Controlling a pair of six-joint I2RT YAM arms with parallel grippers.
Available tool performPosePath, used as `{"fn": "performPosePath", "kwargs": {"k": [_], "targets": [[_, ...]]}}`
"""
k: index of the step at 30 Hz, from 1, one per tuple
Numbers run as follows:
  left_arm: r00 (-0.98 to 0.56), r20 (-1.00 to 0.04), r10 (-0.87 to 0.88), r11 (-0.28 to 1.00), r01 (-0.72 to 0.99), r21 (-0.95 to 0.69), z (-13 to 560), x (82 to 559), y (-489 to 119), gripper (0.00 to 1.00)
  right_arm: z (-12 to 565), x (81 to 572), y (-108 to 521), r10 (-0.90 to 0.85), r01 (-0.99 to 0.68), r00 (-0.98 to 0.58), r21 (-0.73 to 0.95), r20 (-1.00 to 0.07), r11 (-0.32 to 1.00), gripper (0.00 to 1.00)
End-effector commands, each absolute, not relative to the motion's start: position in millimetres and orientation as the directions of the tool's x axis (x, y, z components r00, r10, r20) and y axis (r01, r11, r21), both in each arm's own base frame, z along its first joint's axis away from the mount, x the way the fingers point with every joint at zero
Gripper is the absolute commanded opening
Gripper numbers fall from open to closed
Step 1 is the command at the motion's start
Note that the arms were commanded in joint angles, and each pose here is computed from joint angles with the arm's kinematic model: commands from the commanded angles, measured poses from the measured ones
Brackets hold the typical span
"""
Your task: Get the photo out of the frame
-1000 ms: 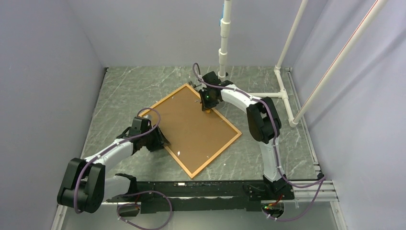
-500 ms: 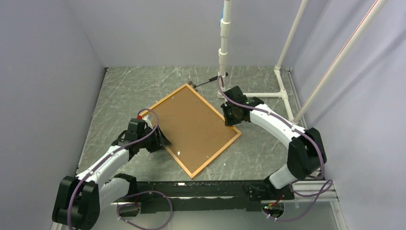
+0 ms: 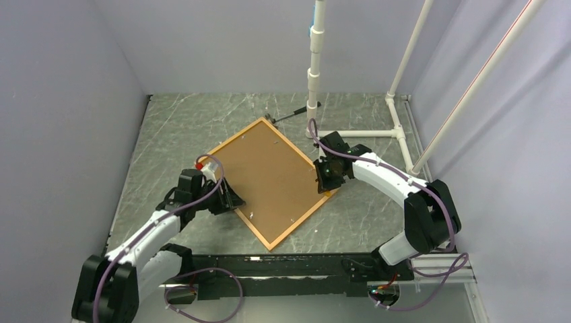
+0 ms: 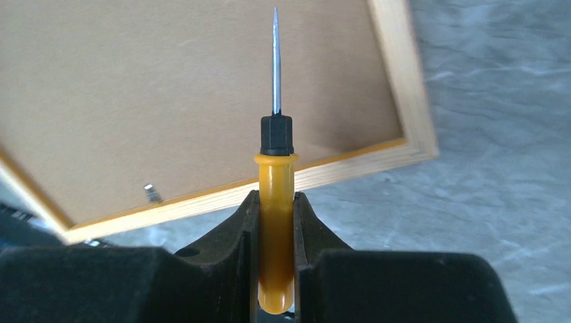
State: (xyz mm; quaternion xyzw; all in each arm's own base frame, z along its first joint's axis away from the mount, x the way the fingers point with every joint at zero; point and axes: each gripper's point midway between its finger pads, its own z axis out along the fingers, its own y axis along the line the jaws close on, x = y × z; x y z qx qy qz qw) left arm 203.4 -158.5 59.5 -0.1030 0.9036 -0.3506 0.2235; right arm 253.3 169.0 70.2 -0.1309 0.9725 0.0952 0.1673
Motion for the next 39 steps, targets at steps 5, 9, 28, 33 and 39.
{"fn": "performPosePath", "kwargs": {"k": [5, 9, 28, 33, 39], "targets": [[-0.547, -0.836, -0.049, 0.471, 0.725, -0.502, 199, 191, -231, 0.51, 122, 201, 265, -0.356, -0.516, -0.857, 0.641, -0.374, 0.569, 0.0], [-0.313, -0.939, 0.141, 0.435, 0.872, -0.225, 218, 173, -248, 0.55, 138, 163, 296, -0.438, -0.572, -0.805, 0.721, -0.401, 0.391, 0.0], [0.139, -0.764, 0.63, 0.095, 0.963, 0.254, 151, 133, -265, 0.62, 172, 90, 325, -0.565, -0.624, -0.668, 0.779, -0.484, 0.07, 0.0], [0.111, -0.771, 0.628, 0.133, 0.96, 0.247, 158, 136, -265, 0.21, 177, 90, 326, -0.551, -0.629, -0.67, 0.775, -0.497, 0.065, 0.0], [0.008, -0.827, 0.562, 0.237, 0.957, 0.17, 168, 136, -269, 0.0, 178, 113, 328, -0.444, -0.653, -0.723, 0.733, -0.529, 0.191, 0.46]]}}
